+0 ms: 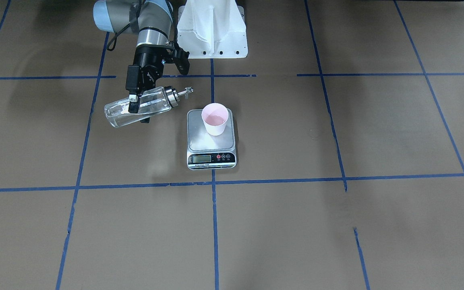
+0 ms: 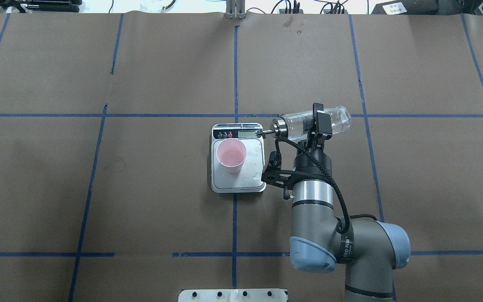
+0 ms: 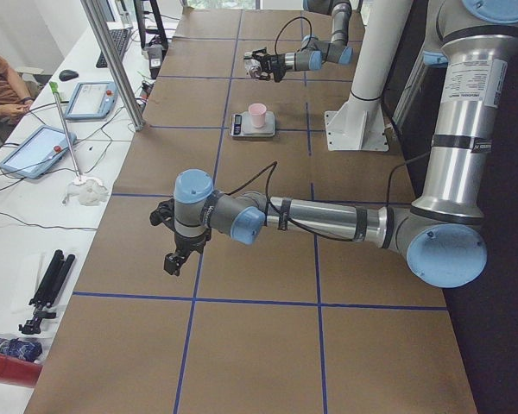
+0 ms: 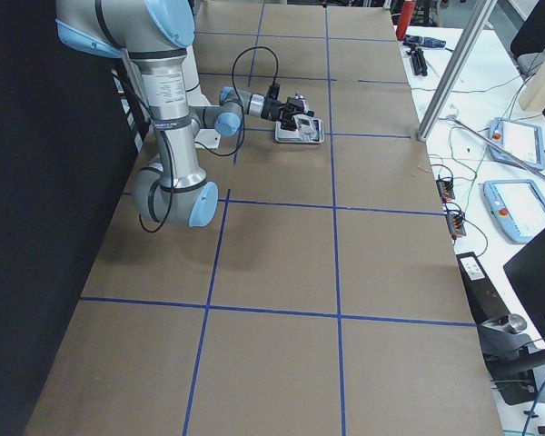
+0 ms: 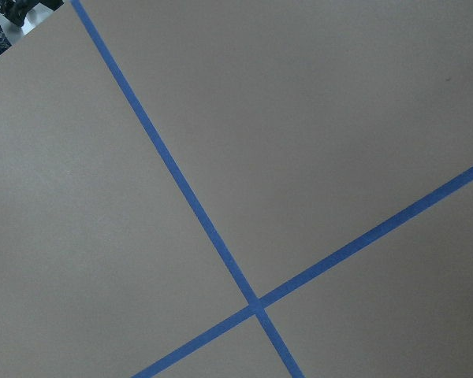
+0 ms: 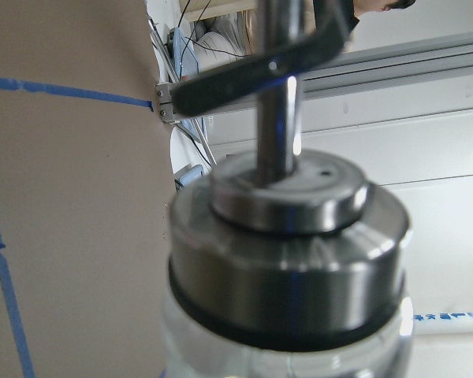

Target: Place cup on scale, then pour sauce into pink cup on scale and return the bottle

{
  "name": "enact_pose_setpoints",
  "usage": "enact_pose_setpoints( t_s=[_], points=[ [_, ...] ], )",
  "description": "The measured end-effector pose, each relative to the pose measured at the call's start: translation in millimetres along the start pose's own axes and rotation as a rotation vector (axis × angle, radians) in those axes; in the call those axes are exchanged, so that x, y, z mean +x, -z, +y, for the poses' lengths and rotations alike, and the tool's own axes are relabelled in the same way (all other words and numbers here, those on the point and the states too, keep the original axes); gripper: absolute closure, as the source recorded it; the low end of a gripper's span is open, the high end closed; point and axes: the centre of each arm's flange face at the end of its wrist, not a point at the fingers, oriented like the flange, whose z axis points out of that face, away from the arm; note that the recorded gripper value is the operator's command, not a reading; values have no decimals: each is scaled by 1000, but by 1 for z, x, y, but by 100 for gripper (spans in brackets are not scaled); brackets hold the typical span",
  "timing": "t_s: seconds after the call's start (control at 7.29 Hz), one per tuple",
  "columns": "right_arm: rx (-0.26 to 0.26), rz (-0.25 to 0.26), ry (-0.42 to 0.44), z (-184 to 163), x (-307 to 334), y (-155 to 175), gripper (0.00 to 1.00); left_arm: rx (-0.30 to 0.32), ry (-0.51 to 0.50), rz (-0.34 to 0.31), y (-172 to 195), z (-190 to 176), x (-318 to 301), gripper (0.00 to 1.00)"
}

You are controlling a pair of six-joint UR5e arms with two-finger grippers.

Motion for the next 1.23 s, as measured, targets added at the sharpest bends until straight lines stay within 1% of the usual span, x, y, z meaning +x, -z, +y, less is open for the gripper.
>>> enact_pose_setpoints(
  t_s=[0.27,0.55,1.23],
  points=[
    [-5,17,35,-12,-1,1,100,-2,2,1,-1,-1,-1,0],
    [-17,54,95,-20,0,0,100,-7,8,2,-6,-2,-4,0],
    [-28,129,257,-20,-2,-7,100,-2,5,-1,-9,-8,-8,0]
  ],
)
